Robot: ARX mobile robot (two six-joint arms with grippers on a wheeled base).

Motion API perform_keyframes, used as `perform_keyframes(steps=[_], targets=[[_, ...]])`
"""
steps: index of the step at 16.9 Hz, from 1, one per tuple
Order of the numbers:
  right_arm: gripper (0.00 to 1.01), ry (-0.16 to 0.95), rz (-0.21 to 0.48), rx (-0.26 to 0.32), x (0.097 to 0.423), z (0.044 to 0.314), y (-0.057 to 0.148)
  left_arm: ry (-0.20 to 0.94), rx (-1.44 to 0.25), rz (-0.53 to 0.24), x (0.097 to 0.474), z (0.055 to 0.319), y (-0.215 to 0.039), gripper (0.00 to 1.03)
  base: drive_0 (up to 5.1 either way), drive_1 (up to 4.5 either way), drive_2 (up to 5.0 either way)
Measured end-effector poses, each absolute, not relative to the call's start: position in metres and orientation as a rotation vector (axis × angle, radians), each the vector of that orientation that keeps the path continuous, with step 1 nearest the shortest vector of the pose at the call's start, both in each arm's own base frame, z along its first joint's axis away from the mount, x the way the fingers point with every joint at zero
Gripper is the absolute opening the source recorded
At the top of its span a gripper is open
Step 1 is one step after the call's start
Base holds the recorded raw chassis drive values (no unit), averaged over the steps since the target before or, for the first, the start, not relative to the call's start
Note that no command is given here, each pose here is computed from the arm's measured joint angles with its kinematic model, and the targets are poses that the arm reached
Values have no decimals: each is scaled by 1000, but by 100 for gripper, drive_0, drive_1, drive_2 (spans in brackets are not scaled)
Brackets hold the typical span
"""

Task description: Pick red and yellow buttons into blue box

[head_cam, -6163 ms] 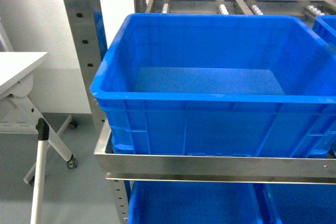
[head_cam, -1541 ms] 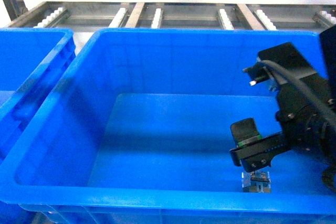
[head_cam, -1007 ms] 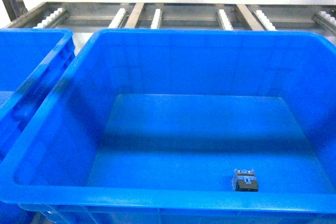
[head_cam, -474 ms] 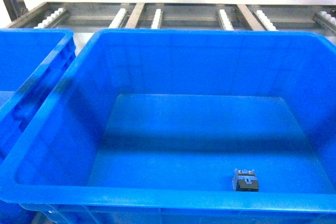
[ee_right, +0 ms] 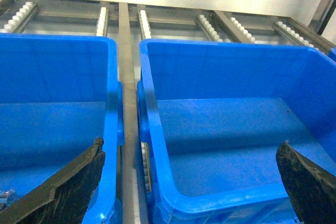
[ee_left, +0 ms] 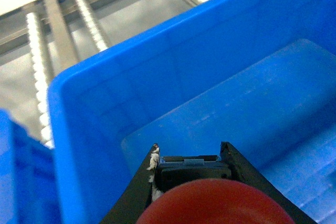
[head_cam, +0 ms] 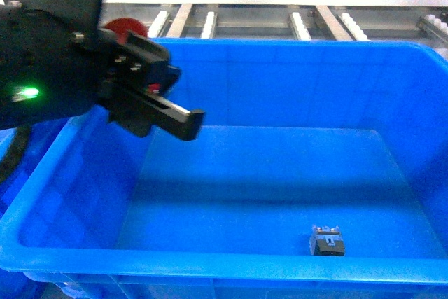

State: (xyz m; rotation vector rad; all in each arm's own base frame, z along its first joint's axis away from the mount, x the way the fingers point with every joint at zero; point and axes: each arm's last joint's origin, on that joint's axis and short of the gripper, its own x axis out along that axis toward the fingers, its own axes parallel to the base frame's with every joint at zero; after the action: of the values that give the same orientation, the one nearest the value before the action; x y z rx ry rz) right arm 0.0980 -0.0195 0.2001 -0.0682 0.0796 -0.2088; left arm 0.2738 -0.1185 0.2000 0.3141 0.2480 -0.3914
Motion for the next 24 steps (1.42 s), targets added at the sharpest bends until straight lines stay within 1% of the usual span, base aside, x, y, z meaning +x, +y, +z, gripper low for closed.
perform_keyframes(steps=[2, 4, 5, 6, 8, 9, 11, 13, 18, 19, 20, 22, 23, 24], targets=[[98, 80, -209, -68, 98, 200, -20, 317, 382, -491, 300, 193, -144, 27, 0, 0, 0], [98, 80, -209, -68, 98, 200, -20, 442, 415, -536, 317, 171, -165, 27, 0, 0, 0], [98, 80, -209, -68, 98, 200, -20, 568, 379, -544, 316, 141, -181, 27, 0, 0, 0], [98, 80, -209, -68, 98, 200, -19, 601, 401, -523, 314, 132, -190, 27, 0, 0, 0], [98, 80, -209, -68, 98, 200, -19, 605, 407, -495, 314, 133, -195, 27, 0, 0, 0], [98, 80, -209, -67, 98, 200, -20, 580, 381, -501, 316, 136, -198, 39, 0, 0, 0], [98, 80, -209, -67, 98, 200, -19, 550, 362, -474, 320, 139, -195, 57, 0, 0, 0], [98, 80, -209, -67, 98, 200, -19, 485, 324, -383, 323, 148, -178, 77, 0, 0, 0], [98, 80, -209, -67, 98, 200, -20, 394, 267, -269, 321, 167, -151, 95, 0, 0, 0], [98, 80, -209, -67, 98, 200, -19, 329, 237, -208, 317, 181, -134, 100, 0, 0, 0], [98, 80, -209, -67, 98, 200, -20, 265, 194, -151, 310, 194, -116, 97, 0, 0, 0], [98, 79, -209, -65, 98, 200, -20, 157, 79, -47, 289, 214, -77, 98, 0, 0, 0], [98, 80, -209, -65, 98, 200, -20, 104, 14, 9, 271, 221, -57, 98, 0, 0, 0], [98, 80, -209, -65, 98, 200, -20, 71, -14, 61, 253, 223, -44, 98, 0, 0, 0]])
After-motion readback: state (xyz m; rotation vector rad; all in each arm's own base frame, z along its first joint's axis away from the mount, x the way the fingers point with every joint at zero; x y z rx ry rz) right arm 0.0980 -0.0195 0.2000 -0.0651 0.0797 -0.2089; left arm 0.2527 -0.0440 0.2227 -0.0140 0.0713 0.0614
